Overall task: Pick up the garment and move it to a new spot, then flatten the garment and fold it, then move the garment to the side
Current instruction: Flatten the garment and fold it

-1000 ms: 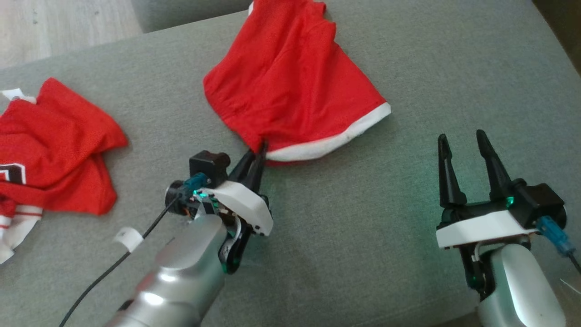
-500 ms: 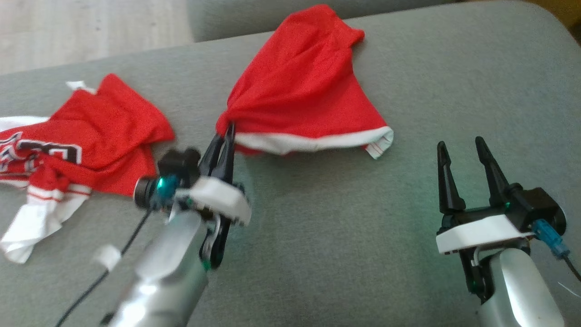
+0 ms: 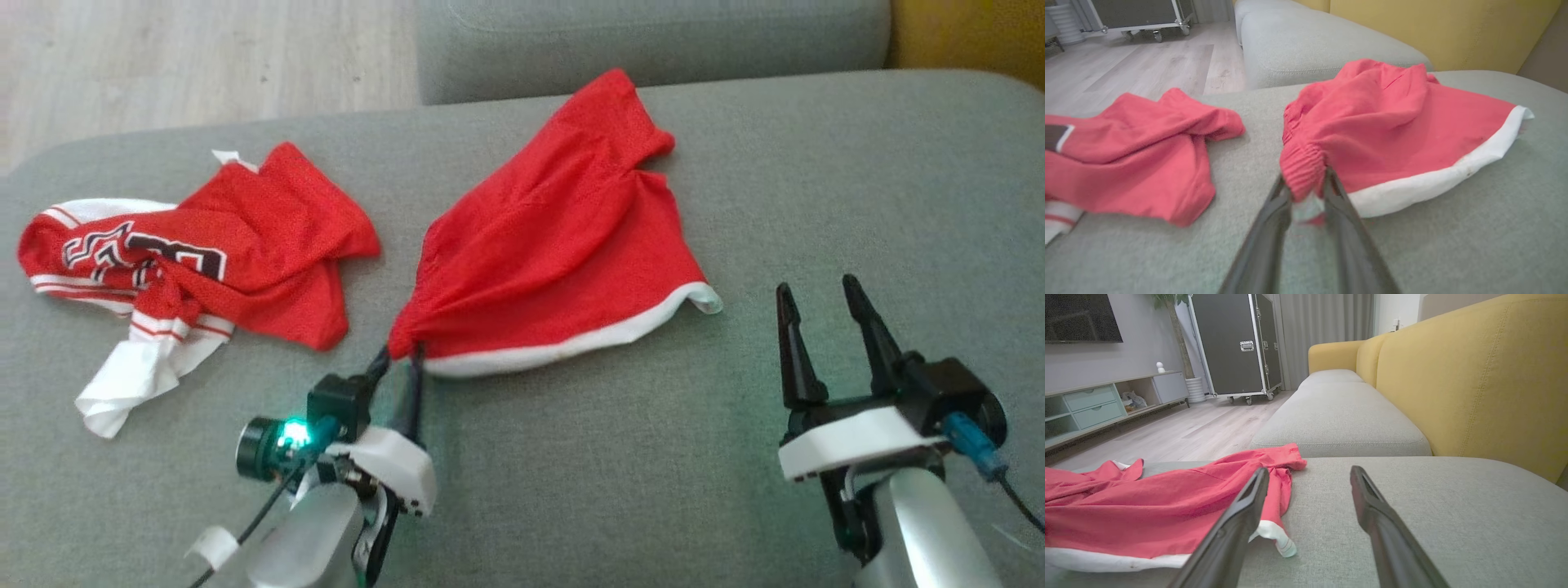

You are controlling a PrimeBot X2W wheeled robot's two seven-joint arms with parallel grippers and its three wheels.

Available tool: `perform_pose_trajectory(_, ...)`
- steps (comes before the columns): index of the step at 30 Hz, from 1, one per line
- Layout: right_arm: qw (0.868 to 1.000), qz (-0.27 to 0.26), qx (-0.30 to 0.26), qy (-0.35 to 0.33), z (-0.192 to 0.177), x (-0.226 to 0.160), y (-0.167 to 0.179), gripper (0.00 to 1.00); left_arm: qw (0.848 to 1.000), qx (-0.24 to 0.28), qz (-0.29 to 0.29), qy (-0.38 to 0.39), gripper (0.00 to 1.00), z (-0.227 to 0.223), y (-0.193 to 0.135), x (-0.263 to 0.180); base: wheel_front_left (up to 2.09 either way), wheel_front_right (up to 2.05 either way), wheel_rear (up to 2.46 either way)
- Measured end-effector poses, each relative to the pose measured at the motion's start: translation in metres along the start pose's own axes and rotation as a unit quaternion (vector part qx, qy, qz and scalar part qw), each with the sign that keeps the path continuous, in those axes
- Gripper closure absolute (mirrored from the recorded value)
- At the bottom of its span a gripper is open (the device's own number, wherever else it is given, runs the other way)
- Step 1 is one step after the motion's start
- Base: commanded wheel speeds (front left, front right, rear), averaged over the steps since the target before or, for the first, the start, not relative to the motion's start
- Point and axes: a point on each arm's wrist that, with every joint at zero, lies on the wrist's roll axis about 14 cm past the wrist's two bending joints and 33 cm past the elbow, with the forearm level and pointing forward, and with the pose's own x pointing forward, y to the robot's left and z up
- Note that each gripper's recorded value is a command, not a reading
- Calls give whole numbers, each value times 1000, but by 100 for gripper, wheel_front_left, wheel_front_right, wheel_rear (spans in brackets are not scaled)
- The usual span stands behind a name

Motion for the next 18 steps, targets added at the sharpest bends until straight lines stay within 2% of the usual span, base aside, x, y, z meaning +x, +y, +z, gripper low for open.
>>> perform_pose_trajectory(1,1000,3,0,2,-1,-2,2,0,1000,-2,5,5,0,-4,2,-4,0,0,0)
perform_pose_trajectory(3,1000,8,0,2,-1,-3,6,0,1000,-6,11,5,0,-6,3,-9,0,0,0)
perform_pose_trajectory(7,1000,18,-2,-12,8,-2,13,0,997,-29,38,-59,0,34,17,-13,0,0,0)
perform_pose_trajectory(12,999,27,-4,-31,21,1,19,0,986,-49,58,-145,0,80,28,-32,0,0,0)
perform_pose_trajectory(18,1000,30,-1,-5,3,-14,24,0,981,-77,83,-157,0,64,36,-67,0,0,0)
